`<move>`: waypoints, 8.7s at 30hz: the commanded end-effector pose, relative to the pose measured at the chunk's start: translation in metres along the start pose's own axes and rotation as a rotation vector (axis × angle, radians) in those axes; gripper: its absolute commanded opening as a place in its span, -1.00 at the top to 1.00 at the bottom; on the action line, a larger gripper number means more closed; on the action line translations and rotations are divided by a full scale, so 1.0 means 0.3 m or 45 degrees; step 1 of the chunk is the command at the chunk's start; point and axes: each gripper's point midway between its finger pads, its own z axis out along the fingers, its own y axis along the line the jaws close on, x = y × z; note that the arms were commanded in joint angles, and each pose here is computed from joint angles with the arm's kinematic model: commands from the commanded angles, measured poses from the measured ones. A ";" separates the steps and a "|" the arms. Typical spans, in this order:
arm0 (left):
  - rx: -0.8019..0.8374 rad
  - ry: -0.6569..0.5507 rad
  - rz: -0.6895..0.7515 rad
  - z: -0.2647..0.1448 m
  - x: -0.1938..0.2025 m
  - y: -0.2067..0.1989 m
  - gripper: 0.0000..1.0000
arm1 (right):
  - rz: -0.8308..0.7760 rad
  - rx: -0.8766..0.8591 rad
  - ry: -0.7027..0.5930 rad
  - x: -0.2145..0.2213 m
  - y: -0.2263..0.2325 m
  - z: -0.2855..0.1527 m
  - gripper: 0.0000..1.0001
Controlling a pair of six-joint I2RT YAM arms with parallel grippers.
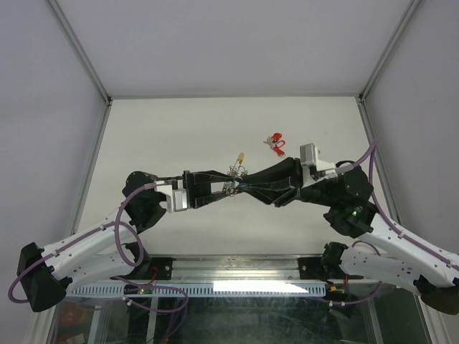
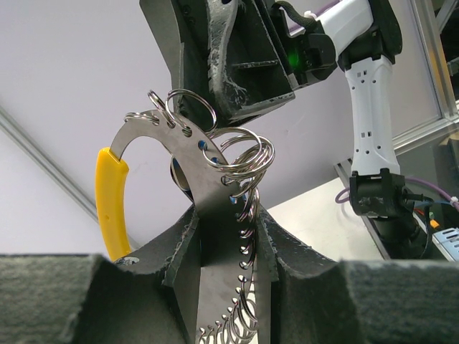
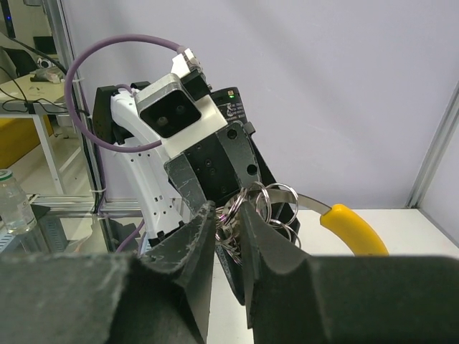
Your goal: Put the keys on the keyring
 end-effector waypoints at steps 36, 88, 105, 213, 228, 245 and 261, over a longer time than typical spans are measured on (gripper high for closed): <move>0.022 -0.058 0.039 0.022 -0.076 0.018 1.00 | -0.741 -0.053 -0.153 -0.055 -0.022 -0.009 1.00; -0.085 -0.041 0.189 0.036 -0.086 0.099 0.78 | -0.631 0.166 -0.739 -0.209 -0.063 -0.047 1.00; -0.025 -0.170 0.129 -0.008 -0.250 0.034 0.03 | -0.928 0.149 -0.563 -0.120 -0.031 -0.109 1.00; 0.210 -0.122 0.156 0.055 -0.192 -0.012 1.00 | -0.980 -0.062 -0.291 -0.043 0.019 -0.078 1.00; 0.138 -0.062 0.102 0.054 -0.172 0.019 0.61 | -0.850 0.059 -0.173 -0.031 -0.042 -0.085 1.00; -0.430 -0.053 -0.372 -0.016 -0.050 0.158 -0.21 | -0.816 0.433 -0.264 -0.116 -0.201 -0.098 1.00; -0.083 -0.174 -0.154 0.011 -0.159 0.027 0.08 | -0.914 0.182 -0.207 -0.060 -0.090 -0.100 1.00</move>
